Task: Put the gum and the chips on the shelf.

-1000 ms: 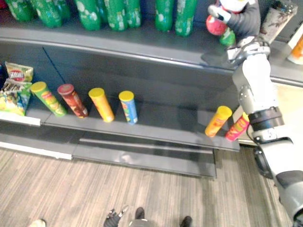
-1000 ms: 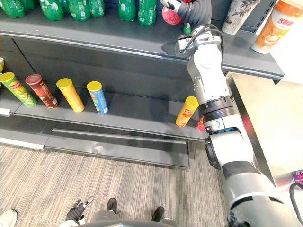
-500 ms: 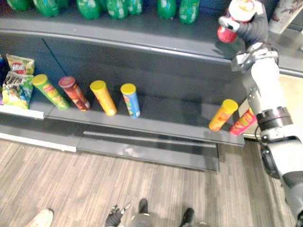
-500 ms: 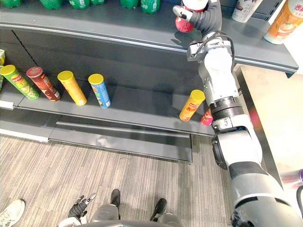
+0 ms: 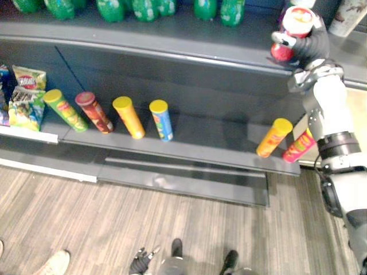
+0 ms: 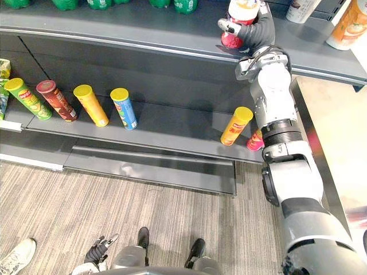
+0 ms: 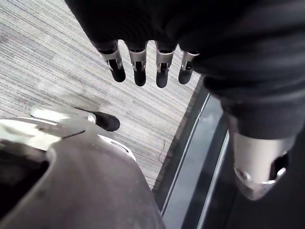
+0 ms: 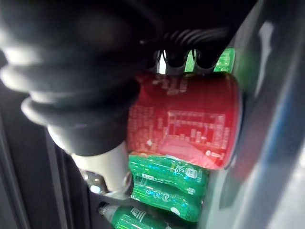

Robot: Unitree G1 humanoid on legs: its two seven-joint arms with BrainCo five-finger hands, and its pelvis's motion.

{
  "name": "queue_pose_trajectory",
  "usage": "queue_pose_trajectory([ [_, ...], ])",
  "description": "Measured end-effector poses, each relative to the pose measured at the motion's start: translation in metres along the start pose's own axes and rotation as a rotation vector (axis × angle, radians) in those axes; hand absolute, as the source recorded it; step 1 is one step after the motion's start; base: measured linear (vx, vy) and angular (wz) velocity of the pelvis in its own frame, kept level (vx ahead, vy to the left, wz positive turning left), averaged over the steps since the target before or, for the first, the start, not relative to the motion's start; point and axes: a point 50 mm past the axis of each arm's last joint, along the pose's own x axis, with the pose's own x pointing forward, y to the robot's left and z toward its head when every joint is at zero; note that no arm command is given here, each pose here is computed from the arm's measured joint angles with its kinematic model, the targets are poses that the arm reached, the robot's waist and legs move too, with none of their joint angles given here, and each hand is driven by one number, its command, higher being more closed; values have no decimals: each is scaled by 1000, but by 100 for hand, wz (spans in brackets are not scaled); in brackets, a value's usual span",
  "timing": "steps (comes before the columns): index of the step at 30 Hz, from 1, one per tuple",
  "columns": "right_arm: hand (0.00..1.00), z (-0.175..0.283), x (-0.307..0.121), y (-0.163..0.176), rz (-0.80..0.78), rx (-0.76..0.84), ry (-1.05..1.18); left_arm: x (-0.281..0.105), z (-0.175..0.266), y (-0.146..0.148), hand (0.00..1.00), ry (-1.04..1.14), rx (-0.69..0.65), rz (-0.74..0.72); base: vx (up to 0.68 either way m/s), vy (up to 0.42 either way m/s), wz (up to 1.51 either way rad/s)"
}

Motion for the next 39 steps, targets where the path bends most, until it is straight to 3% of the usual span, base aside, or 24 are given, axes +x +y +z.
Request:
queue_pose_trajectory([
  [1,100,-1,0,0,5,1,8,0,0,0,0,-2,0,-1,8,8,-7],
  [2,0,-2,0,0,15,2,15,0,0,0,0,-3,0,-1,16,8,-11],
  [19,0,-3,-1,-14,50,-32,64,0,3,0,0,-12,8,-7,2,0,-1],
  [39,0,-6,-1,-29,-134,-27,69,0,2,-1,0,-12,16,-12,0,0,-1],
])
